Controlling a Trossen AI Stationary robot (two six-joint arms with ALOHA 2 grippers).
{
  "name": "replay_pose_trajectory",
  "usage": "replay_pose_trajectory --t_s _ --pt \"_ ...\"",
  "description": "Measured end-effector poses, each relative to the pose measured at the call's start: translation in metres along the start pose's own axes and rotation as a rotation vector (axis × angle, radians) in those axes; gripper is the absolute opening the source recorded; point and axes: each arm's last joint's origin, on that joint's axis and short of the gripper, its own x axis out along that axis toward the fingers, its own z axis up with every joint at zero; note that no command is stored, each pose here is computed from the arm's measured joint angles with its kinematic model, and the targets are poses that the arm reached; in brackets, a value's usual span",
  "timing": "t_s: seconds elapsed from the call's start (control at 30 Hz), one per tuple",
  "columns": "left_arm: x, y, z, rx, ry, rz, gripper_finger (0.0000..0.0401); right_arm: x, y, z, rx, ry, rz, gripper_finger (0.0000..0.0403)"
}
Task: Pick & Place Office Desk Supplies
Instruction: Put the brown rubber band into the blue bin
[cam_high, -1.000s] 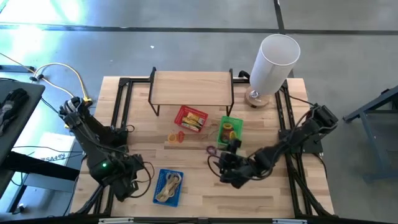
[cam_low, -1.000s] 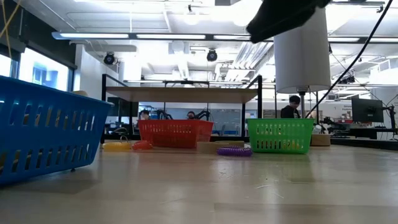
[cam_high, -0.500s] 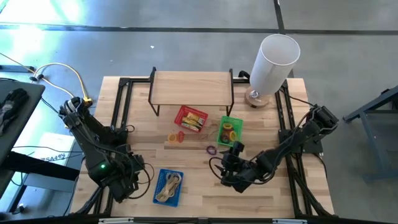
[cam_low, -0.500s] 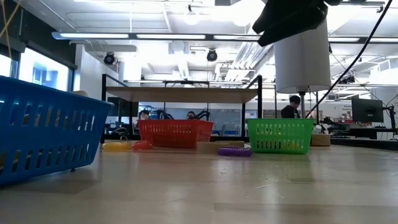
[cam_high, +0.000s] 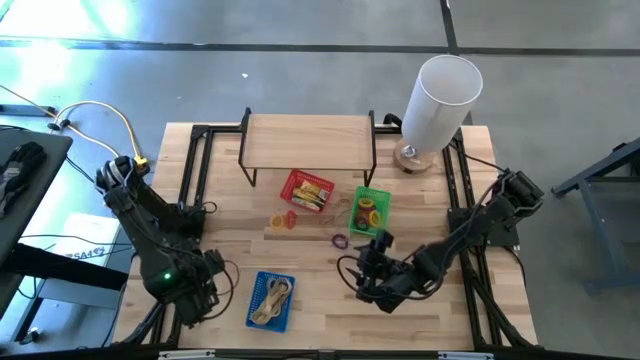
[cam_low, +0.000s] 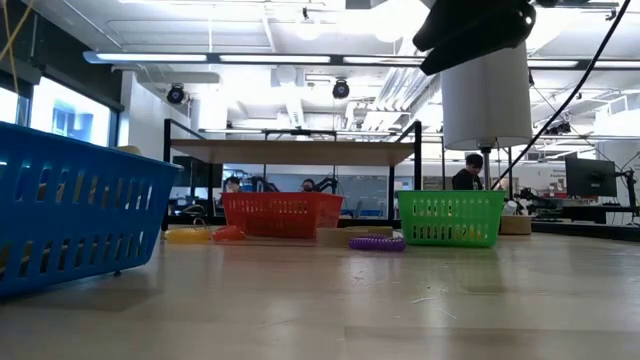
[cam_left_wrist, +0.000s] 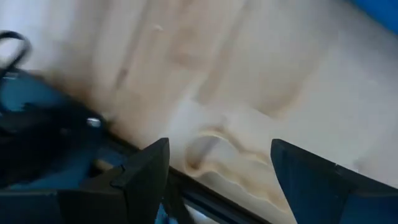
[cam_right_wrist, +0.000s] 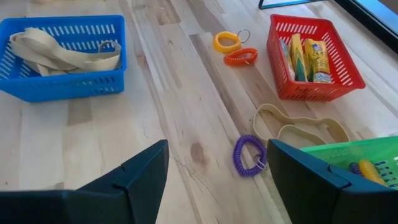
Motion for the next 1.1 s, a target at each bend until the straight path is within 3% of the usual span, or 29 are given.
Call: replay_pose_trajectory --t_s 0.2,0.47,0.67,1.1 --pt "-0.003 -0.014 -0.015 0.086 -0.003 -0.147 0.0270 -0.006 0.006 -0.005 -0.018 0.000 0.021 0.0260" --pt "0.015 -0.017 -0.024 -0.029 0.011 -0.196 0.0270 0.002 0.016 -0.017 -0.047 0.015 0.019 0.0260" --pt "0.042 -0.009 -0.028 -0.407 0.097 -0.130 0.0270 0.007 0.018 -0.019 -0.043 0.034 0.034 0.0260" --pt "0.067 -0.002 -0.034 -0.395 0.072 -0.131 0.0270 0.009 0.020 -0.015 -0.030 0.004 0.055 0.0260"
